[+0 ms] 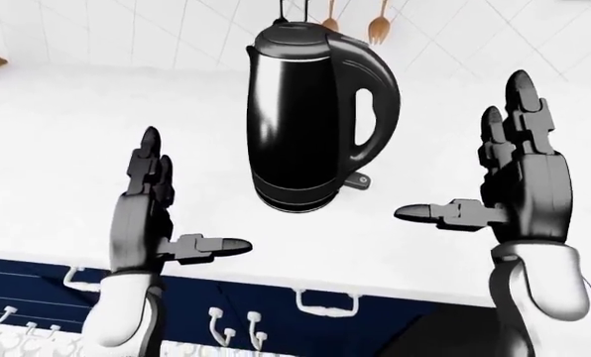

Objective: Press down the lever to turn on the electric kettle.

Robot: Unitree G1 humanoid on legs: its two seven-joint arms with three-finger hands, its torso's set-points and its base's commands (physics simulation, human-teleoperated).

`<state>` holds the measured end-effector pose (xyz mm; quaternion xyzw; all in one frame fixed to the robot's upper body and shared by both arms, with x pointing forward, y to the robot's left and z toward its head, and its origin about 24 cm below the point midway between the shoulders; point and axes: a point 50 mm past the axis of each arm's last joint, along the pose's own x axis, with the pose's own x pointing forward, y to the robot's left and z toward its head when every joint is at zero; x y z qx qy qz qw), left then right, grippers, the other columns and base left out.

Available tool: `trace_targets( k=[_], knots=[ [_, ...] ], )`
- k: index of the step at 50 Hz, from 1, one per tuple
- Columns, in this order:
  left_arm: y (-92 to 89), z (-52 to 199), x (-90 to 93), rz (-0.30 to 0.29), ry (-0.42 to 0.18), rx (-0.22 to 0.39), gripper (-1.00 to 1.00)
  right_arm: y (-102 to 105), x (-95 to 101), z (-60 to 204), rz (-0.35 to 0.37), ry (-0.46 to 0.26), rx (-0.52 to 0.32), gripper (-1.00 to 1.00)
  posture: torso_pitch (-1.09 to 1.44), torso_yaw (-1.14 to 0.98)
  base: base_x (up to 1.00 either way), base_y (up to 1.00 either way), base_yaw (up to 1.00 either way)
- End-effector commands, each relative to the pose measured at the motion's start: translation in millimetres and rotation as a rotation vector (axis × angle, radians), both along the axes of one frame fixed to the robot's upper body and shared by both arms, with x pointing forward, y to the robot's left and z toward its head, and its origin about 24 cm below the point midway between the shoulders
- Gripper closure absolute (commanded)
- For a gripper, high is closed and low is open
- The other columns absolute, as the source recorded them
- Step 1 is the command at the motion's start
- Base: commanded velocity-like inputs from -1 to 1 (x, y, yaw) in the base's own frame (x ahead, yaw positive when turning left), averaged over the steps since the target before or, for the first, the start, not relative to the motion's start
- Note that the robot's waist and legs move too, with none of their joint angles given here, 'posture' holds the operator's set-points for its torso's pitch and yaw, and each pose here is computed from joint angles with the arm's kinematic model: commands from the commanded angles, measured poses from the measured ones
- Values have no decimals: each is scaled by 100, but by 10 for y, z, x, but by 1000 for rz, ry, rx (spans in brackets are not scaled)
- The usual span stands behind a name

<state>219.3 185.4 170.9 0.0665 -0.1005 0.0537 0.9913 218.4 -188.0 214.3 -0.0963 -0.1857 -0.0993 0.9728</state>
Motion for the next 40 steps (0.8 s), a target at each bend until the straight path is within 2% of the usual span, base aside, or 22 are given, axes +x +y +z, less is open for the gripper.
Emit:
trace_targets(
  k=[1, 23, 35, 40],
  knots=[
    [-12, 130, -26, -5, -77, 15, -100, 11, -14, 122, -6, -40, -18, -100, 0, 0, 0, 0, 0],
    [21, 163, -18, 3, -81, 13, -100, 92, 259, 449, -20, -1, -96, -100, 0, 0, 0, 0, 0],
    [35, 131, -20, 6, -80, 10, -100, 169, 443, 460, -9, 20, -130, -100, 0, 0, 0, 0, 0],
    [38, 181, -27, 8, -82, 10, -100, 169, 453, 410, -8, 33, -131, -100, 0, 0, 0, 0, 0]
  ],
)
